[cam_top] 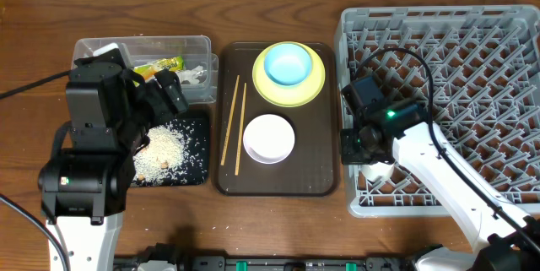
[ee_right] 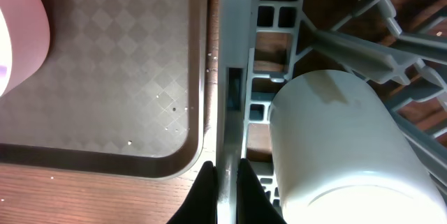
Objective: Sort waste into correct bins and load items into the dishwasher rack
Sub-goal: 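Reach the right gripper to the white bowl on the brown tray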
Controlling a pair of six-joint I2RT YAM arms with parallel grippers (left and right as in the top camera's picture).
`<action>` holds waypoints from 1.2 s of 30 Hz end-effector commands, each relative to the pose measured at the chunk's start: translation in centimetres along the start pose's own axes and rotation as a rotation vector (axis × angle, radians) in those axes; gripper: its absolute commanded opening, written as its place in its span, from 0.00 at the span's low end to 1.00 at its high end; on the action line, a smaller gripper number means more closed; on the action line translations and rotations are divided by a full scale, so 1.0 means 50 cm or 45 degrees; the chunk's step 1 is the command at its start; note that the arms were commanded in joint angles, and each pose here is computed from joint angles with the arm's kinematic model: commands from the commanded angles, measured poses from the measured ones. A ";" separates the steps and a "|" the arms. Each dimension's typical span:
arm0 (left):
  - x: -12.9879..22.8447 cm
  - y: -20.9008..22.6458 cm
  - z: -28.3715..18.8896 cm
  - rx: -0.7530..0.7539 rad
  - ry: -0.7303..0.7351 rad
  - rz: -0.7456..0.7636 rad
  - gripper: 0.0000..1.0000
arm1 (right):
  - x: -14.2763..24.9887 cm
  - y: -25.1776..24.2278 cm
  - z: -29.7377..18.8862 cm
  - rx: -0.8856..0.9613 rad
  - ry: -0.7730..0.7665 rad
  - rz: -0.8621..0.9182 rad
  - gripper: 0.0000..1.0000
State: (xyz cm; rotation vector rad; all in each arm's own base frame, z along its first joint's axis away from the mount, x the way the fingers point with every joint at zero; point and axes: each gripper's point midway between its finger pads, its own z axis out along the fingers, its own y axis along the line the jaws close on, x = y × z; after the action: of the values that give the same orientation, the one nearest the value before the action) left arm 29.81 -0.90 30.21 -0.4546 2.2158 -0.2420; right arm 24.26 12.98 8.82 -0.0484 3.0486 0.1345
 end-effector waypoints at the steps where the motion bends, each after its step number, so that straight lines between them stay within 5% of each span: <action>1: -0.009 -0.001 -0.004 0.000 -0.014 0.008 0.91 | 0.011 0.047 -0.010 -0.155 0.049 -0.004 0.01; 23: -0.010 -0.001 -0.004 0.000 -0.014 0.008 0.91 | 0.002 0.049 -0.010 -0.157 0.036 0.176 0.02; 27: -0.010 -0.001 -0.004 0.000 -0.014 0.008 0.91 | 0.002 0.049 -0.010 -0.158 0.031 0.082 0.18; 36: -0.009 -0.001 -0.004 0.000 -0.014 0.008 0.91 | -0.060 0.039 -0.079 -0.126 -0.103 -0.059 0.37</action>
State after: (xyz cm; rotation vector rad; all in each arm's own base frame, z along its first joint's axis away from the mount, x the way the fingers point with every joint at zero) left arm 29.81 -0.90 30.21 -0.4540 2.2160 -0.2423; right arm 24.68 14.64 10.70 -0.0467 3.0446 0.2806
